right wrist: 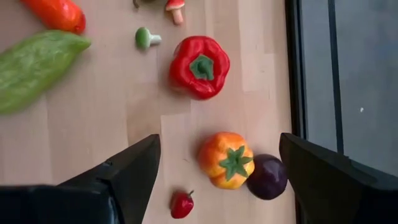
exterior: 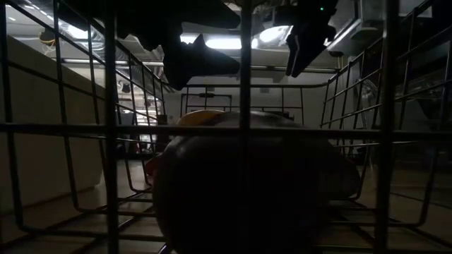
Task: Sort produce into baskets
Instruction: Put the large red bell pepper into the wire basket
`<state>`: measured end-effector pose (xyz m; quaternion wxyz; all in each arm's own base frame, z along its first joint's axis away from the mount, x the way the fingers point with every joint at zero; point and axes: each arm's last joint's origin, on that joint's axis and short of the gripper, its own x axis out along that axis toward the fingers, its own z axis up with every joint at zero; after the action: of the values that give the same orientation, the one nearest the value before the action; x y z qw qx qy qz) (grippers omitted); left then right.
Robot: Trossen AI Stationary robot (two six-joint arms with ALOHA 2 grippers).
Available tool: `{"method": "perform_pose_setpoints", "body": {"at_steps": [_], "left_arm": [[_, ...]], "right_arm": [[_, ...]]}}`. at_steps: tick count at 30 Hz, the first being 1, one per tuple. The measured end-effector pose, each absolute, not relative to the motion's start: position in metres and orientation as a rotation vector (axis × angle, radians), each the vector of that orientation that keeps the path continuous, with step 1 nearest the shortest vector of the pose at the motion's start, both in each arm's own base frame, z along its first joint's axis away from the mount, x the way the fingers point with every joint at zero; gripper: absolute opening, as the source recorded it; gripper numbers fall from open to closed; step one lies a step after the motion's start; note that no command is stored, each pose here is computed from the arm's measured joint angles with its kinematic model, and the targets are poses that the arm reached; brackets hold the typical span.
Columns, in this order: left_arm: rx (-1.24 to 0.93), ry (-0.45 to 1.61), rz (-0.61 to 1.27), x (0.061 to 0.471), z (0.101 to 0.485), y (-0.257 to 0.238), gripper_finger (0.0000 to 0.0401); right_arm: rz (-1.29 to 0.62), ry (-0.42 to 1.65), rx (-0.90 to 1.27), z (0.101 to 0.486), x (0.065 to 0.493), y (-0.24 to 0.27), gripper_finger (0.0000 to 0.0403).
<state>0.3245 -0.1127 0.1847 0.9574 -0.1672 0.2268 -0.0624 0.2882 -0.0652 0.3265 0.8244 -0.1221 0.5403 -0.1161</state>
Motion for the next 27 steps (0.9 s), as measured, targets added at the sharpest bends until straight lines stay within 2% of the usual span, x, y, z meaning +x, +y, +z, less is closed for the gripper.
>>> {"method": "perform_pose_setpoints", "body": {"at_steps": [9,17,27], "left_arm": [[-0.339,0.461,-0.127,0.3245,0.1846,-0.1128,0.0263],[-0.330,0.460,-0.127,0.3245,0.1846,-0.1127,0.0263],[-0.336,0.460,-0.125,0.3244,0.1847,-0.1127,0.0263]], "right_arm": [[-0.248,1.134,-0.261,0.3271,0.2896,-0.0648,0.0336],[-0.247,1.136,-0.261,0.3270,0.2894,-0.0648,0.0395],[-0.236,1.069,-0.309,0.3299,0.2964,-0.0662,0.0387]]}}
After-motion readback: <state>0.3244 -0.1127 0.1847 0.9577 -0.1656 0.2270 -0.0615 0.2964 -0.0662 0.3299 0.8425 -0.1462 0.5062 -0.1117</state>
